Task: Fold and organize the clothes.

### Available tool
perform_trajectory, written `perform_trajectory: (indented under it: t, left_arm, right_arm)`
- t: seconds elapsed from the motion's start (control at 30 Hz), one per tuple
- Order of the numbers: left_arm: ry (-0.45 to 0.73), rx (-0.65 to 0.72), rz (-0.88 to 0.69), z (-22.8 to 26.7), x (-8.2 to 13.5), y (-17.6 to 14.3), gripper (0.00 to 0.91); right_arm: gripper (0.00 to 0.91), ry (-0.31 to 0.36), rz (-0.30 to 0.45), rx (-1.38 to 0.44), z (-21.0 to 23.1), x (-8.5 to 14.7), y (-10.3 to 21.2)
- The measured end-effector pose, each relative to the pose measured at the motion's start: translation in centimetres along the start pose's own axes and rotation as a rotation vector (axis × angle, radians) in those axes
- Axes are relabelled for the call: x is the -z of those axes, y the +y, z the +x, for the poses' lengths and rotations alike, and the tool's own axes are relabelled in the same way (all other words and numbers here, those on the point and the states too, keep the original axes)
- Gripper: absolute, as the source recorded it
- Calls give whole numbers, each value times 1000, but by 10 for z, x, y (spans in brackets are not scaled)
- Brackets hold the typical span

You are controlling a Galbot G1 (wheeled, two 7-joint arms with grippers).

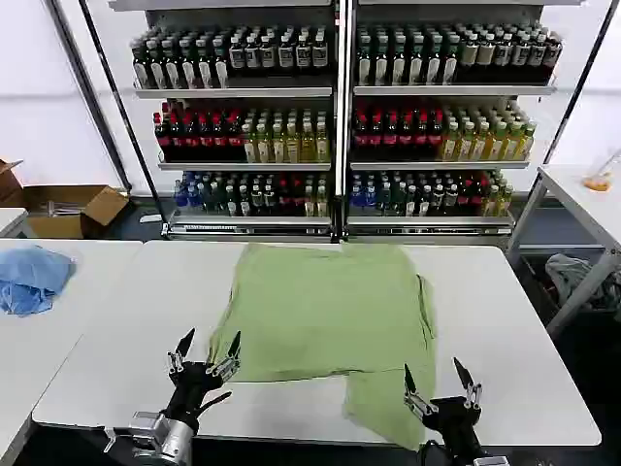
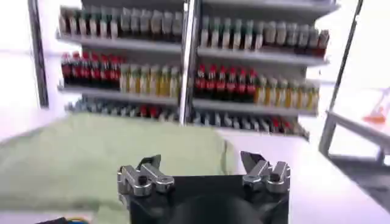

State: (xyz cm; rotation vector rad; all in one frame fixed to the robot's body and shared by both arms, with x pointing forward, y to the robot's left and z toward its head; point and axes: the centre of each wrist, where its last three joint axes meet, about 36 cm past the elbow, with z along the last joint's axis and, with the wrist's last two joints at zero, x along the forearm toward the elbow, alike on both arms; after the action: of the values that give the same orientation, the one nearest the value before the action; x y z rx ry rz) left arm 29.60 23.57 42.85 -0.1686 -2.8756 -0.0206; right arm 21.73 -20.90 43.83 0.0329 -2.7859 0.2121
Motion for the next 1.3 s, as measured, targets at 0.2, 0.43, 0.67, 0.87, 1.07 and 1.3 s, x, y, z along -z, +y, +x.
perform_trajectory:
  t: [0.2,0.43,0.67,0.87,1.07,1.3]
  left_arm:
    - [130,11,-41,-7,-5,11,907]
    - [233,8,-68,-15,-14,19,907]
    - [294,6,-60,-23,-21,23,907]
    - [323,9,-46,-27,-23,30,383]
    - [339,-9,-25,-27,-24,31,30]
    - [343,-25,1,-28,-24,31,30]
  right_arm:
    - [907,75,20,6,6,-8,6]
    - [907,122,26,7,5,-15,15]
    - [907,155,21,10,1,-21,24]
    - [0,186,-1,39,2,-26,33]
    - [0,204,-21,67,1,-27,38]
    - [0,237,-66,84,-1,-25,37]
